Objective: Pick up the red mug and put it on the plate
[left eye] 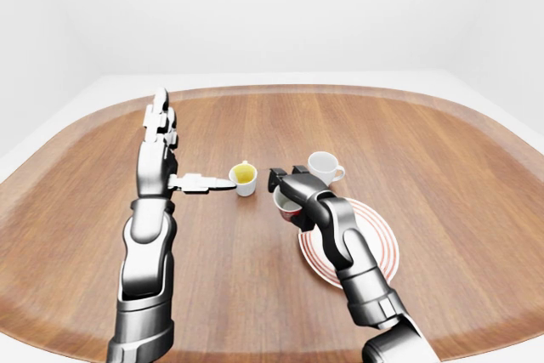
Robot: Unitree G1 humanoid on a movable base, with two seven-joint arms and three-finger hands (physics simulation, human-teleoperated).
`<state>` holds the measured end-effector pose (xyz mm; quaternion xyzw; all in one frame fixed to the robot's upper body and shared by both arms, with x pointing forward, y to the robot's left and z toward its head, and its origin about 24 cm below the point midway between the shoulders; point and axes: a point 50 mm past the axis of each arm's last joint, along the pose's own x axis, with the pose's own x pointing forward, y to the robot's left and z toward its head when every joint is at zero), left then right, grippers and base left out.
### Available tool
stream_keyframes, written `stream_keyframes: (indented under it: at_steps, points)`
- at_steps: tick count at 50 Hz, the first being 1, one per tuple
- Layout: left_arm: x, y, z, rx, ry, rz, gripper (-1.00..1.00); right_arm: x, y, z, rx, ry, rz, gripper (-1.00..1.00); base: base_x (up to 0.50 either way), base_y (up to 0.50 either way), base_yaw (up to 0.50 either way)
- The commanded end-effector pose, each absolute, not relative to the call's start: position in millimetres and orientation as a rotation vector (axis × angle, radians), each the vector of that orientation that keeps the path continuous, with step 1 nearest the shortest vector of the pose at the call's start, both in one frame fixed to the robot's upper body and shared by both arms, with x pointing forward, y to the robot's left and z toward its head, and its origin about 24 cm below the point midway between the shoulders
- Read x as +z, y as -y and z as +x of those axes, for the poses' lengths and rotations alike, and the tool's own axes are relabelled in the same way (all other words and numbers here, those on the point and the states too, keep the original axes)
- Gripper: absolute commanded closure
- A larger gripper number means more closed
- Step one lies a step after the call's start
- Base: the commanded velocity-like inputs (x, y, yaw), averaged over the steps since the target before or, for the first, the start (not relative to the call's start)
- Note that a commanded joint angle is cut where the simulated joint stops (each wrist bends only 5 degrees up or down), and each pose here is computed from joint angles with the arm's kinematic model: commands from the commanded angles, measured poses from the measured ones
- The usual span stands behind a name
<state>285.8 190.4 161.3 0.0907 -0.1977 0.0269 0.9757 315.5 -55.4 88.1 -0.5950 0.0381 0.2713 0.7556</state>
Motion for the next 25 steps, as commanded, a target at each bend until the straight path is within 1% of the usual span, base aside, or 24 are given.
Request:
stream_keyframes:
  at_steps: [1,6,16,25]
  points:
    - [163.4,-189.4,284.4,0.055,0.410,0.180,-1.00,101.5,62.5,310.0,0.523,0.047,-1.112,1.00,0.00,0.00,0.00]
    - [167.1,-188.9,284.0,0.052,0.426,0.182,-1.00,104.0,70.8,307.3,0.507,0.047,-1.108,1.00,0.00,0.00,0.00]
    - [161.5,-189.9,285.6,0.055,0.401,0.177,-1.00,104.6,87.2,305.7,0.475,0.029,-1.114,1.00,0.00,0.00,0.00]
    - [158.1,-191.3,286.5,0.059,0.385,0.176,-1.00,91.4,102.2,306.4,0.445,-0.023,-1.096,1.00,0.00,0.00,0.00]
